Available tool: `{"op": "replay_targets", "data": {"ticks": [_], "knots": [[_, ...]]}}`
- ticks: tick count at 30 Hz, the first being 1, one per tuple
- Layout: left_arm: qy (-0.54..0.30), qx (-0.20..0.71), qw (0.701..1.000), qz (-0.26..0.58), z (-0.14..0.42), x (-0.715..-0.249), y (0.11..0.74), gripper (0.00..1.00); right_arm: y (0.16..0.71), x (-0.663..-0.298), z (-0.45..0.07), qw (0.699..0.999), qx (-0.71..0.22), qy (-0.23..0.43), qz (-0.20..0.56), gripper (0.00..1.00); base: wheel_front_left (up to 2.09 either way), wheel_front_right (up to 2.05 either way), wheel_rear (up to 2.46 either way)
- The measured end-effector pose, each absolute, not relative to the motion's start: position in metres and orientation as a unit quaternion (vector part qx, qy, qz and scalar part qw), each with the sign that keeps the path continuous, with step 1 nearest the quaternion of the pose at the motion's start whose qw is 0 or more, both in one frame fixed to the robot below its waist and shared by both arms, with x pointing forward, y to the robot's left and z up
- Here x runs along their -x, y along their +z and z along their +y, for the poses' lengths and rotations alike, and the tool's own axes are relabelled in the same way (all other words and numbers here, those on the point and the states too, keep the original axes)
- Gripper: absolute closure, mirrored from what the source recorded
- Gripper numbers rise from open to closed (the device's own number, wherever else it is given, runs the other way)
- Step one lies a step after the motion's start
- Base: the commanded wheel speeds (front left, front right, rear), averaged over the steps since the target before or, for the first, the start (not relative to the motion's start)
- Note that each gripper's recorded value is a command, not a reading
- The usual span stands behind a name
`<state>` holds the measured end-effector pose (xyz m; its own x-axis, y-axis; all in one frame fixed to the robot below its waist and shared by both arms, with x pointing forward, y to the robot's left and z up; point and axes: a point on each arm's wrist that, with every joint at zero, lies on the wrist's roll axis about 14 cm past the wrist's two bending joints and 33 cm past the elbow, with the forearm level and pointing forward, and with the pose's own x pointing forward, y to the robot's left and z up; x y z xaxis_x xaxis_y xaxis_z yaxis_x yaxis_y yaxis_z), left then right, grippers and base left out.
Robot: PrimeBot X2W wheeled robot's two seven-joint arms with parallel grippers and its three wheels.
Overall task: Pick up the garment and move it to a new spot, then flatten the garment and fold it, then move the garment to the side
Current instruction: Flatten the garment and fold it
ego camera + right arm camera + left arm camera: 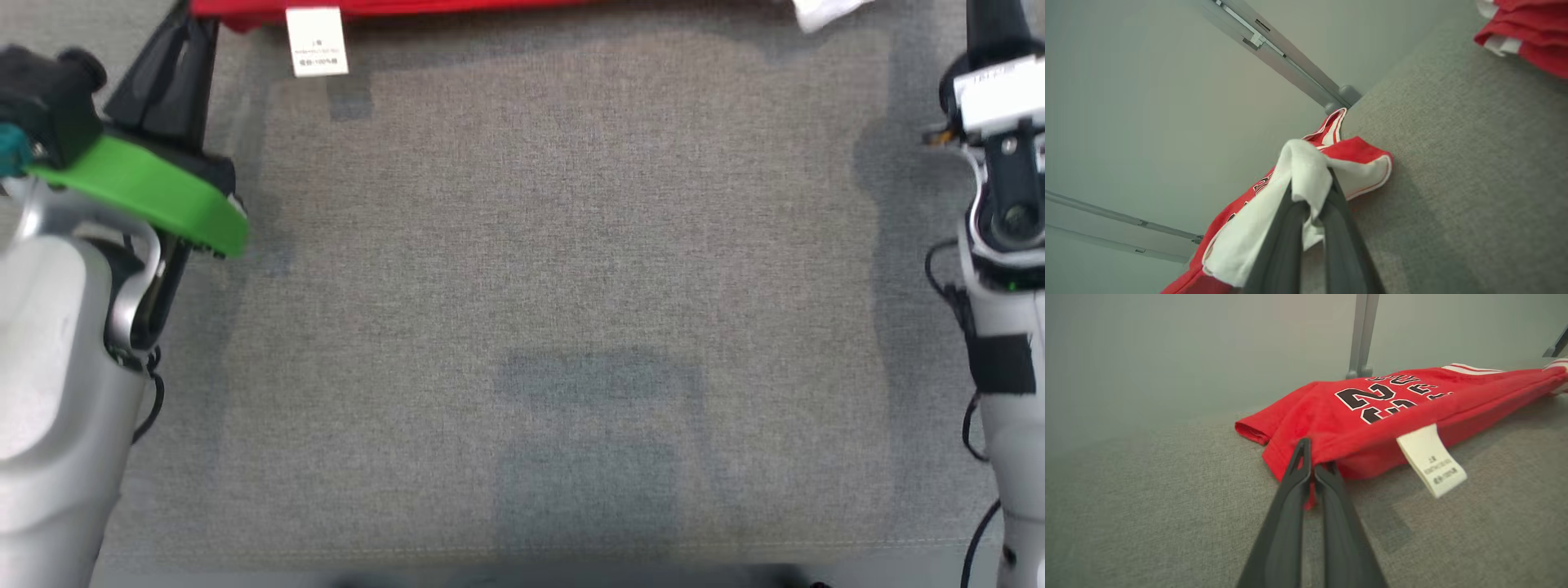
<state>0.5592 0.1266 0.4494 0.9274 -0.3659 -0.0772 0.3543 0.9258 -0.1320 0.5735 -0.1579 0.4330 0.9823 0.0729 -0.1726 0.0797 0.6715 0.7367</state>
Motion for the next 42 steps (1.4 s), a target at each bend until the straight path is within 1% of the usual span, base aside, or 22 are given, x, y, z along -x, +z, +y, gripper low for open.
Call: {"op": "replay_targets", "data": {"ticks": [3, 7, 9, 15, 21, 25, 29, 34, 42], "knots": [[-0.167, 0.066, 0.981, 0.067, 0.133, -0.550, 0.418, 1.00, 0.403, -0.554, -0.161, 0.908, -0.403, -0.009, 0.115, 1.00, 0.00, 0.00, 0.00], [-0.161, 0.074, 0.982, 0.069, 0.133, -0.536, 0.402, 1.00, 0.402, -0.538, -0.160, 0.908, -0.406, 0.006, 0.107, 1.00, 0.00, 0.00, 0.00], [-0.164, 0.069, 0.981, 0.074, 0.132, -0.526, 0.398, 1.00, 0.400, -0.525, -0.156, 0.908, -0.403, 0.021, 0.116, 1.00, 0.00, 0.00, 0.00], [-0.161, 0.061, 0.978, 0.116, 0.136, -0.487, 0.384, 1.00, 0.389, -0.474, -0.146, 0.905, -0.385, 0.053, 0.170, 1.00, 0.00, 0.00, 0.00], [-0.159, 0.052, 0.975, 0.148, 0.141, -0.447, 0.378, 1.00, 0.376, -0.418, -0.144, 0.900, -0.367, 0.054, 0.228, 1.00, 0.00, 0.00, 0.00], [-0.147, 0.049, 0.976, 0.153, 0.150, -0.430, 0.381, 1.00, 0.371, -0.387, -0.141, 0.896, -0.360, 0.059, 0.255, 1.00, 0.00, 0.00, 0.00], [-0.137, 0.041, 0.979, 0.147, 0.161, -0.420, 0.389, 1.00, 0.374, -0.370, -0.136, 0.896, -0.351, 0.069, 0.264, 1.00, 0.00, 0.00, 0.00], [-0.126, 0.043, 0.984, 0.121, 0.168, -0.418, 0.409, 1.00, 0.381, -0.356, -0.130, 0.894, -0.354, 0.079, 0.263, 1.00, 0.00, 0.00, 0.00], [-0.124, 0.048, 0.984, 0.117, 0.166, -0.404, 0.413, 1.00, 0.382, -0.335, -0.126, 0.892, -0.351, 0.084, 0.274, 1.00, 0.00, 0.00, 0.00]]}}
